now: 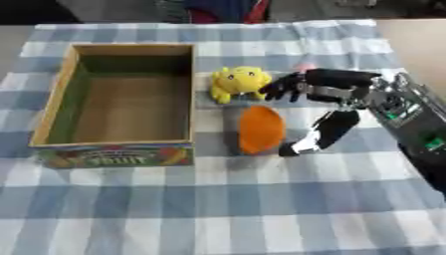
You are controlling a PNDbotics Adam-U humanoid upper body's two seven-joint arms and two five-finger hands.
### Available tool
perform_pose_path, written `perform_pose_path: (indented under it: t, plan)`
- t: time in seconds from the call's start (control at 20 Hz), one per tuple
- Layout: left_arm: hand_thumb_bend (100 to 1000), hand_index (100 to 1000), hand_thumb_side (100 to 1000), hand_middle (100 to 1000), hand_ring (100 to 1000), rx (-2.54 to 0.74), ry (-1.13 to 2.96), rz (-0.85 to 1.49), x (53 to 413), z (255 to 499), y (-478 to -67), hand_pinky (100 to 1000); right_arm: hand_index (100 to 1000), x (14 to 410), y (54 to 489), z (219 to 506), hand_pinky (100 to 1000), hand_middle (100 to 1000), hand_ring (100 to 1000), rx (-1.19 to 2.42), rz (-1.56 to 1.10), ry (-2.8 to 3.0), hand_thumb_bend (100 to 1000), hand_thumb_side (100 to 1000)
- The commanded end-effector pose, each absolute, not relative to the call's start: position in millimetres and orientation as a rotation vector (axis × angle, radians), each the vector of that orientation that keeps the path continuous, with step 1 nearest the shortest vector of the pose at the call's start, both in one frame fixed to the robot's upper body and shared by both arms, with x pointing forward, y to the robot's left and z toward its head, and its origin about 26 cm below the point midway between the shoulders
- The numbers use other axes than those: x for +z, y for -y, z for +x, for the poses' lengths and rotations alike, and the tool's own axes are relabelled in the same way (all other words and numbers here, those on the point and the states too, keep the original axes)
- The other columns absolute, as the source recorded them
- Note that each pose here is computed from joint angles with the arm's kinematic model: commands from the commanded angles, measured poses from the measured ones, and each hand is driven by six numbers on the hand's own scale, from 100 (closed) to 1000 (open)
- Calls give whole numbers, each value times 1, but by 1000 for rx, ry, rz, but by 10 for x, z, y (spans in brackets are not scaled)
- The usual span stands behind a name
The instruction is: Pick up objects on the table and place them in the box.
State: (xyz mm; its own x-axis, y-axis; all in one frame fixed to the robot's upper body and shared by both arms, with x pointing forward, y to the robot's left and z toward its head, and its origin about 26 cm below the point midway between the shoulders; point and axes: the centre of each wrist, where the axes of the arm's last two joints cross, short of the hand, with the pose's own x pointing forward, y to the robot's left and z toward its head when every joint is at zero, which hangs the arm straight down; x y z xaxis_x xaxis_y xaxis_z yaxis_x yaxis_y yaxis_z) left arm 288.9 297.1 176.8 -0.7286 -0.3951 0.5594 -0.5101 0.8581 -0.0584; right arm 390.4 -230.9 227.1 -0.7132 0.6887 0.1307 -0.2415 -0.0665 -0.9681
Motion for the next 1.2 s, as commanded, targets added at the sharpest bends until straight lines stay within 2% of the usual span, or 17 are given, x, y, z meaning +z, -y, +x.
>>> perform_pose_path:
  t: [0.05,0.35,0.65,0.8,0.85,0.9,1.15,1.2]
  plan:
    - [144,806,832,564,610,263,2517,650,1853,2873,-2960,264,964,2327,2335,3946,729,798,838,1845,-561,1576,546,525]
    - [141,805,832,563,609,260,2518,636,1855,2879,-2938,264,951,2173,2346,4040,719,778,827,1840,-649,1569,518,556]
    - [139,804,833,563,609,260,2520,632,1859,2881,-2934,264,880,2094,2322,4049,710,703,809,1860,-663,1584,478,563]
    - [138,804,832,563,608,260,2521,632,1861,2882,-2933,264,790,2107,2306,4023,692,594,785,1853,-659,1616,400,547]
    - [137,804,832,562,608,260,2521,633,1861,2882,-2933,264,779,2118,2299,4008,690,582,781,1848,-658,1635,390,544]
    - [137,803,833,562,608,260,2520,634,1860,2882,-2934,264,730,2134,2286,3988,681,528,765,1842,-654,1659,346,532]
    - [135,803,833,563,607,262,2519,634,1859,2883,-2931,264,636,2199,2223,3886,653,437,712,1806,-635,1767,190,471]
    - [134,803,833,563,607,262,2519,634,1860,2883,-2931,264,627,2212,2212,3872,643,426,695,1794,-633,1786,130,445]
